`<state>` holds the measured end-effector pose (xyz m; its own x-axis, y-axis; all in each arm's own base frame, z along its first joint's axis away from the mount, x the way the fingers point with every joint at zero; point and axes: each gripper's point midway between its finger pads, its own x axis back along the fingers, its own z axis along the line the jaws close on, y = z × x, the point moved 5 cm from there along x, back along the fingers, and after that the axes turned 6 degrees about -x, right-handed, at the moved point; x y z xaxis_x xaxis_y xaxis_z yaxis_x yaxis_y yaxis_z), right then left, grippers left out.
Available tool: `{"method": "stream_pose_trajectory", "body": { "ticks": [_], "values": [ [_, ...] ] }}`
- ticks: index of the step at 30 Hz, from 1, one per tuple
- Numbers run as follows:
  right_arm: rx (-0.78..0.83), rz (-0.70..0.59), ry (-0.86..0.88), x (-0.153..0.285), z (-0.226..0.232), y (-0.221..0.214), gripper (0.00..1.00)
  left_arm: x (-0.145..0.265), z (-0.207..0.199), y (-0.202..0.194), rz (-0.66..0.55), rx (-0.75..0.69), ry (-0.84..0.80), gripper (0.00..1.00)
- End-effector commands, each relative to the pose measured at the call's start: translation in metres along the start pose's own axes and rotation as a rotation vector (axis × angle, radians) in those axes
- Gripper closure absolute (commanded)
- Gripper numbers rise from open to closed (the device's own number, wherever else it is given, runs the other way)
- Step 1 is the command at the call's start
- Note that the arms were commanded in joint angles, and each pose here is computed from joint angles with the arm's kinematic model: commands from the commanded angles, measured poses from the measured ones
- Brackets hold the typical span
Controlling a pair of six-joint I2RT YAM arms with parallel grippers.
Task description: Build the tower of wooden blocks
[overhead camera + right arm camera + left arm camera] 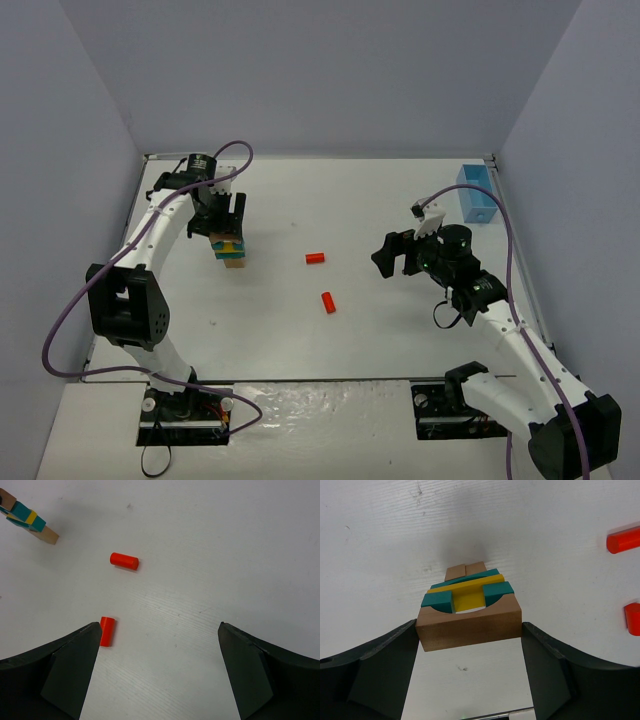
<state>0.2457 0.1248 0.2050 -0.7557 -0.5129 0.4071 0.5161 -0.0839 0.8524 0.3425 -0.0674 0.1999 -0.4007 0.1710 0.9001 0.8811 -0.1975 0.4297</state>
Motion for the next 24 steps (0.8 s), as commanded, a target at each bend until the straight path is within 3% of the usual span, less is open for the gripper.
{"method": "stream_pose_trajectory", "body": {
  "ticks": [1,7,24],
  "values": [
    [0.029,-0.086,0.043,0.0002,0.0088,0.0250,0.00,0.0166,0.0001,0.0192,-0.092,-0.009,-0.004,0.73],
    [0.030,-0.088,0.041,0.0010,0.0088,0.0254,0.00,0.0172,0.0010,0.0196,-0.095,-0.008,0.000,0.71],
    [0.028,-0.083,0.046,-0.0004,0.0091,0.0248,0.00,0.0154,0.0005,0.0184,-0.088,-0.012,-0.003,0.55]
  ]
}}
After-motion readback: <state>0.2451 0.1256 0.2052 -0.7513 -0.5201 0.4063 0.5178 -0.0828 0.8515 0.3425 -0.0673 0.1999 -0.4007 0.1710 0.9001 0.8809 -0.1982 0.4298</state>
